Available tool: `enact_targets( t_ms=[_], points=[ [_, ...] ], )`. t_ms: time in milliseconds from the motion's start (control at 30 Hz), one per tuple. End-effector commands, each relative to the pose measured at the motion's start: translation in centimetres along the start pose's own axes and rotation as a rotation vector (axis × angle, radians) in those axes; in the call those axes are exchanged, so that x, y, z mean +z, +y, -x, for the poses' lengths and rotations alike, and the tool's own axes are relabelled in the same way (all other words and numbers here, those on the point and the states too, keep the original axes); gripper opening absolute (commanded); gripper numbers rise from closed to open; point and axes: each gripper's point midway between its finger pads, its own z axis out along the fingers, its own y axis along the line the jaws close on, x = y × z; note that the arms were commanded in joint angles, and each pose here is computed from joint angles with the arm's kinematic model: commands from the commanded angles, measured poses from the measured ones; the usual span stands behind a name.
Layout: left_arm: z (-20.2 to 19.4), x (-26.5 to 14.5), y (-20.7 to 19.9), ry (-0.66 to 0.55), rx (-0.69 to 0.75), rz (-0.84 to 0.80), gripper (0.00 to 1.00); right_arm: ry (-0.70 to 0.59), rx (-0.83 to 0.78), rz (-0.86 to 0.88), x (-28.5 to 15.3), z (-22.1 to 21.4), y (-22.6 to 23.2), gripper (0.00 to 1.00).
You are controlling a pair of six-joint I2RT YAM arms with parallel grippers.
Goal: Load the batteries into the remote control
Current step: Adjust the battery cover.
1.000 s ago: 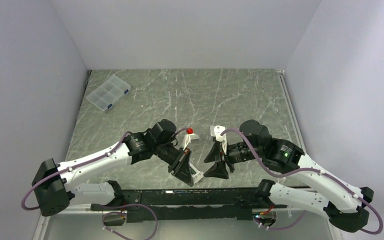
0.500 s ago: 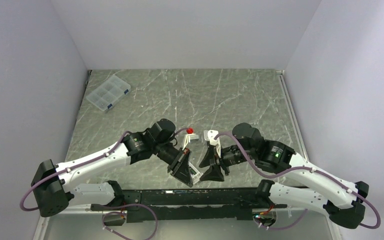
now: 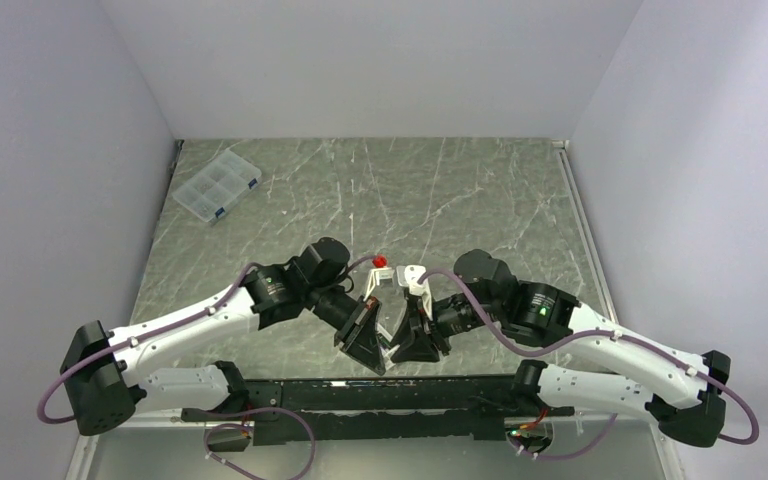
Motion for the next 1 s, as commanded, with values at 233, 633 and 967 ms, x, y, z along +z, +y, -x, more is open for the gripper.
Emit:
enact_targets(
  t_ms=[233,633,967],
  points=[
    [0.3,-0.6,-1.8,-0.013,0.083,-0.035,0.0,-0.006,-0.011,0.022,0.3,0.3,0.6,0.26],
    [0.3,-0.8,-2.0,-0.014,0.109,-0.032,0.0,0.009,-0.003,0.013,0.4,-0.2,0.3,0.23],
    [0.4,-0.9,-1.6,-0.018,0.118,-0.005,0.06,0.028,0.001,0.027,0.7,-0.5,0.3,0.0]
  ],
)
